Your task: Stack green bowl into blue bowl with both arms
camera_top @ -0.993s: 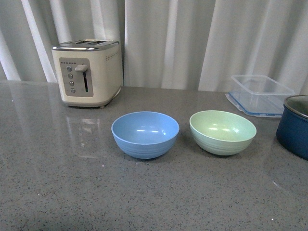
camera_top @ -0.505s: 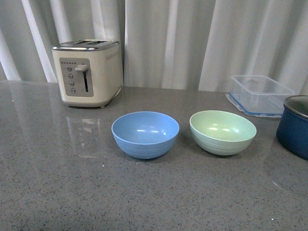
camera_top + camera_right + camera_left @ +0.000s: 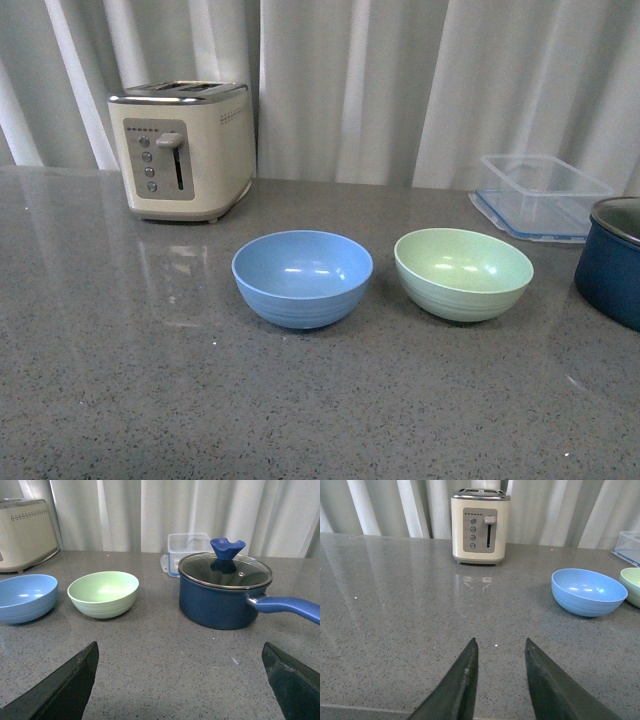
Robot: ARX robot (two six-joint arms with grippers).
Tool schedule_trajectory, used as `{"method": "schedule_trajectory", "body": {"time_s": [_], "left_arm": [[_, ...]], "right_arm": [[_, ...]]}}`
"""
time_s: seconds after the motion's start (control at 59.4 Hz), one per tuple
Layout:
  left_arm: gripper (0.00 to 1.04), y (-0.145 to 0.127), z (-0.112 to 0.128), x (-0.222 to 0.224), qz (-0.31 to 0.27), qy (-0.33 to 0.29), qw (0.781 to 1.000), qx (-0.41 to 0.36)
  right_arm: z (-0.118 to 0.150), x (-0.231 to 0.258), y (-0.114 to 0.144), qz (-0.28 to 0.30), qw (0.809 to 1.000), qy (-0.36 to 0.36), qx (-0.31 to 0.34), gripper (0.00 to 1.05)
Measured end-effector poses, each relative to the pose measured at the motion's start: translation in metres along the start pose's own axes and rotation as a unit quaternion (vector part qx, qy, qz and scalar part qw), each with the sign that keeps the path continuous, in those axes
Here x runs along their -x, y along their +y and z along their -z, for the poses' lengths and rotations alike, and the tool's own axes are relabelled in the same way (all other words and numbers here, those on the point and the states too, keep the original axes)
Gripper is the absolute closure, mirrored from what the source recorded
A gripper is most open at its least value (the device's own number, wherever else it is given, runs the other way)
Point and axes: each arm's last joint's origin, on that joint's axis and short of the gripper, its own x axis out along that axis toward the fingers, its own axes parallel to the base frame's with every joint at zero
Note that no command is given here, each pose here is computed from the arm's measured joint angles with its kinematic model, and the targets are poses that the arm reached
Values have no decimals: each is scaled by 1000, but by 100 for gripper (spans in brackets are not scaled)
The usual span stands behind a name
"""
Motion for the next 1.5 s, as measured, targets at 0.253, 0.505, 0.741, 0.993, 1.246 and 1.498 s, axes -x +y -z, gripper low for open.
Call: {"method": "schedule_trajectory", "body": {"time_s": [0.253,0.505,0.741,0.993,1.246,1.498], "left_arm": [[17,0,0,0,0,0,1000,0],[7,0,0,0,0,0,1000,-1],[7,0,0,0,0,0,1000,-1],[7,0,0,0,0,0,1000,-1],[7,0,0,0,0,0,1000,-1],[7,0,0,0,0,0,1000,-1]], "right_arm": [[-48,-19,6,-142,981,132,26,10],[-104,-97,25,-207,938,253,-118,10],[-94,-193,48,-137,913,345,-171,10],[-56,-268,56,-23,915,373,-153,10],[-31,-307,55,33,910,392,-133,10],[-17,-326,42,72,901,408,-128,24]]}}
